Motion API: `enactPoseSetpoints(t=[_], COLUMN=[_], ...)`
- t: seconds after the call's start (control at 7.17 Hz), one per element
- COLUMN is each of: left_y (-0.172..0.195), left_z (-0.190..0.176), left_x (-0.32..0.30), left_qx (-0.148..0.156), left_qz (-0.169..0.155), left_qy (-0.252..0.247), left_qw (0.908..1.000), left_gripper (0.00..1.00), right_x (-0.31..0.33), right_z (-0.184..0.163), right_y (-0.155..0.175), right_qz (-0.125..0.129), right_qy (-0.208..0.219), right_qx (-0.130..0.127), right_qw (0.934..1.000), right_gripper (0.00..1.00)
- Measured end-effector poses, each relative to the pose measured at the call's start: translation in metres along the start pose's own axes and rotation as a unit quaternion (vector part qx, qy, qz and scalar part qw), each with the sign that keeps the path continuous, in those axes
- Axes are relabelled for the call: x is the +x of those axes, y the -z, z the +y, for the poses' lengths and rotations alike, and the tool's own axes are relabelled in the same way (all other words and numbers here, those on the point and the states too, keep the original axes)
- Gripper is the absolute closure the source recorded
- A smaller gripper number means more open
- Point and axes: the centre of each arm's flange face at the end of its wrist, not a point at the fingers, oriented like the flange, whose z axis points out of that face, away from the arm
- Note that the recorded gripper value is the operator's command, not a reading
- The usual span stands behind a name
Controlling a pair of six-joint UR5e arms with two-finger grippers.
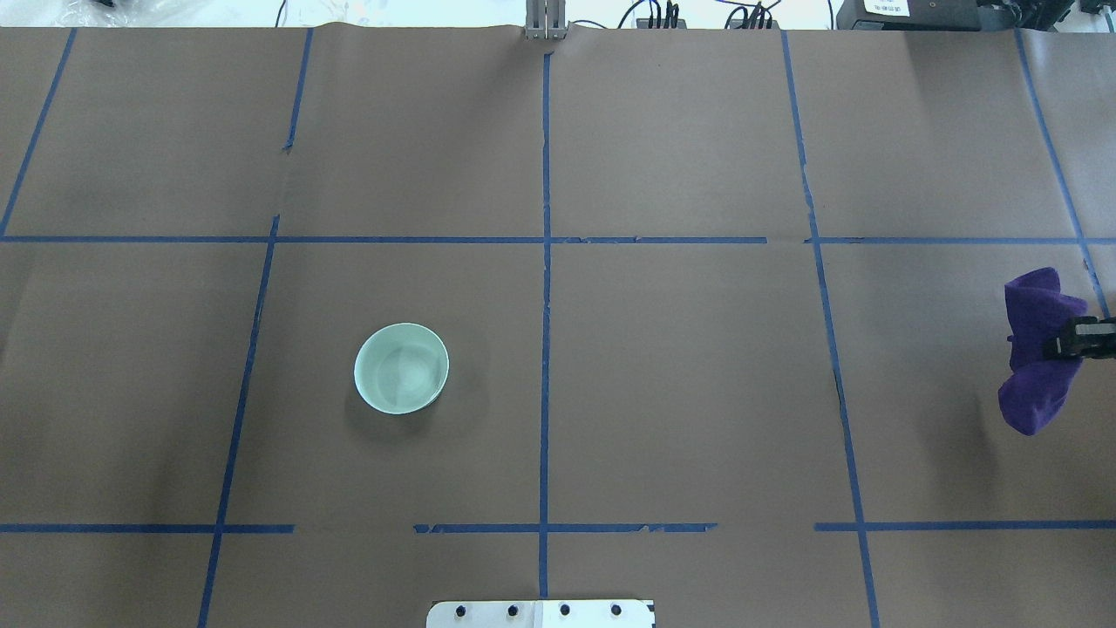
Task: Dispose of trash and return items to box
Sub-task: 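Drop yellow cup into clear box while right gripper carries cloth to pink box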
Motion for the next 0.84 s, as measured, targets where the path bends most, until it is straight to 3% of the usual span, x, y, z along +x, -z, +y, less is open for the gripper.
enactPoseSetpoints(t=[0.42, 0.84], left_y=[-0.069, -0.11], left_z=[0.057, 0.069], left_x=[-0.015, -0.001], left_qx=[0.006, -0.006], left_qz=[0.058, 0.116], left_qy=[0.018, -0.001], left_qw=[0.9981, 0.9932], left_gripper=[1.0, 1.0], right_x=[0.0, 0.022], right_z=[-0.019, -0.035], right_y=[0.033, 0.057], right_qz=[-0.03, -0.013], right_qy=[0.017, 0.054], right_qx=[0.019, 0.023], right_qw=[0.9992, 0.9982], right_gripper=[1.0, 1.0])
